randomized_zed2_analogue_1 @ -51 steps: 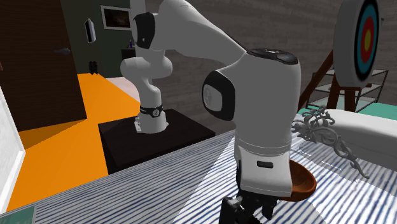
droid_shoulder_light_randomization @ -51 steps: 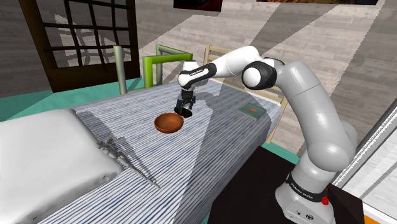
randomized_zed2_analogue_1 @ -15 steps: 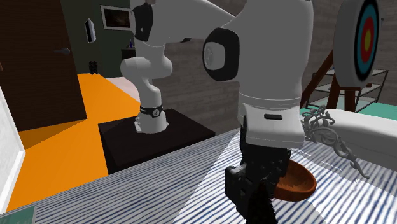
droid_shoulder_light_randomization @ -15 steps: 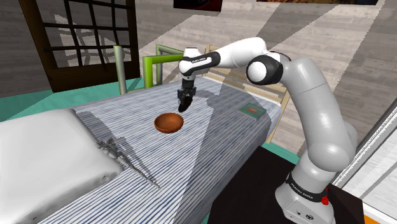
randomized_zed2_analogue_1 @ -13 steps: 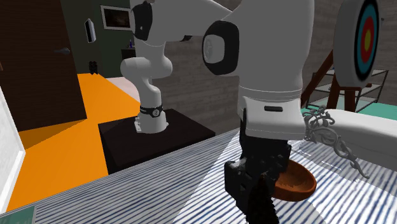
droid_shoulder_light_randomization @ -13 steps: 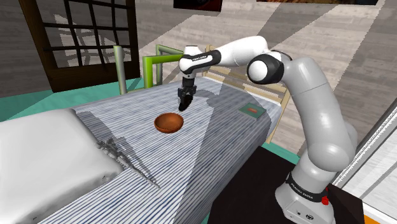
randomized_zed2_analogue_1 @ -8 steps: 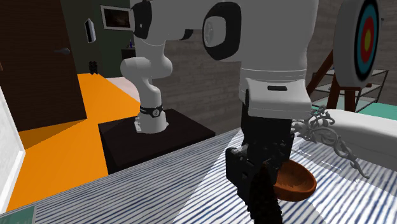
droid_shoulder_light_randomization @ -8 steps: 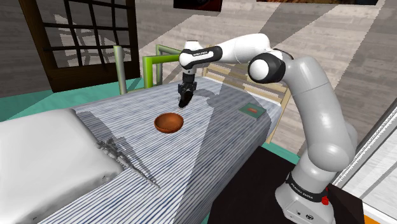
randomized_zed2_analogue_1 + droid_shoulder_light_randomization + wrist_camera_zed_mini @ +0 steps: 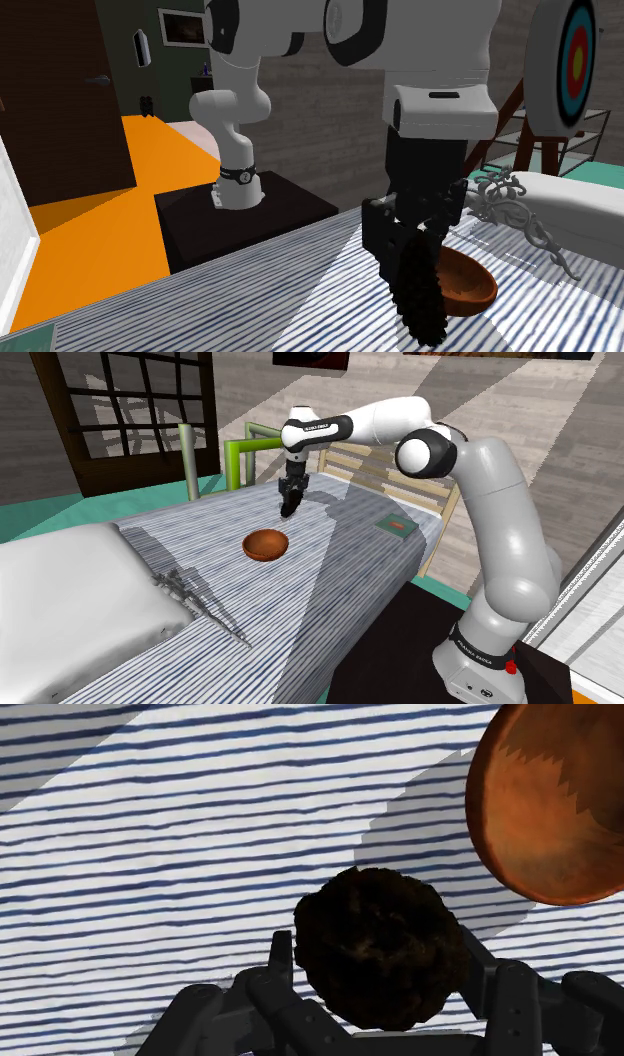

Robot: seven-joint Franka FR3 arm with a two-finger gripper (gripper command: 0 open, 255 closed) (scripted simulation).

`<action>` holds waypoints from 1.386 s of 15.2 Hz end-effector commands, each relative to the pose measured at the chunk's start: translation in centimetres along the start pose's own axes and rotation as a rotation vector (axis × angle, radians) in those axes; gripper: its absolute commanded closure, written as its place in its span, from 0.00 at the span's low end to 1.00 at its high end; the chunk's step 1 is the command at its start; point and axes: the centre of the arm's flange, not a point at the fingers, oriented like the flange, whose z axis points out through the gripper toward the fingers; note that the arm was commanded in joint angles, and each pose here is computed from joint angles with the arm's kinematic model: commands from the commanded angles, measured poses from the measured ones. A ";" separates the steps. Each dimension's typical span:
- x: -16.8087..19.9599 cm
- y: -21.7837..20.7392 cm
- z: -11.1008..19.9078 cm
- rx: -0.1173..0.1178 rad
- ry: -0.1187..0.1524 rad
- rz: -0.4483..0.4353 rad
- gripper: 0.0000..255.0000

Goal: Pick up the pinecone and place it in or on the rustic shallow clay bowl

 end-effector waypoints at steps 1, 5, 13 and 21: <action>-0.9 -2.2 -0.4 0.000 0.000 0.000 1.00; -3.2 -6.9 -0.6 0.000 0.000 0.000 1.00; -7.8 -16.5 -1.0 0.000 0.000 0.000 1.00; -7.9 -16.4 3.2 0.000 0.000 0.000 1.00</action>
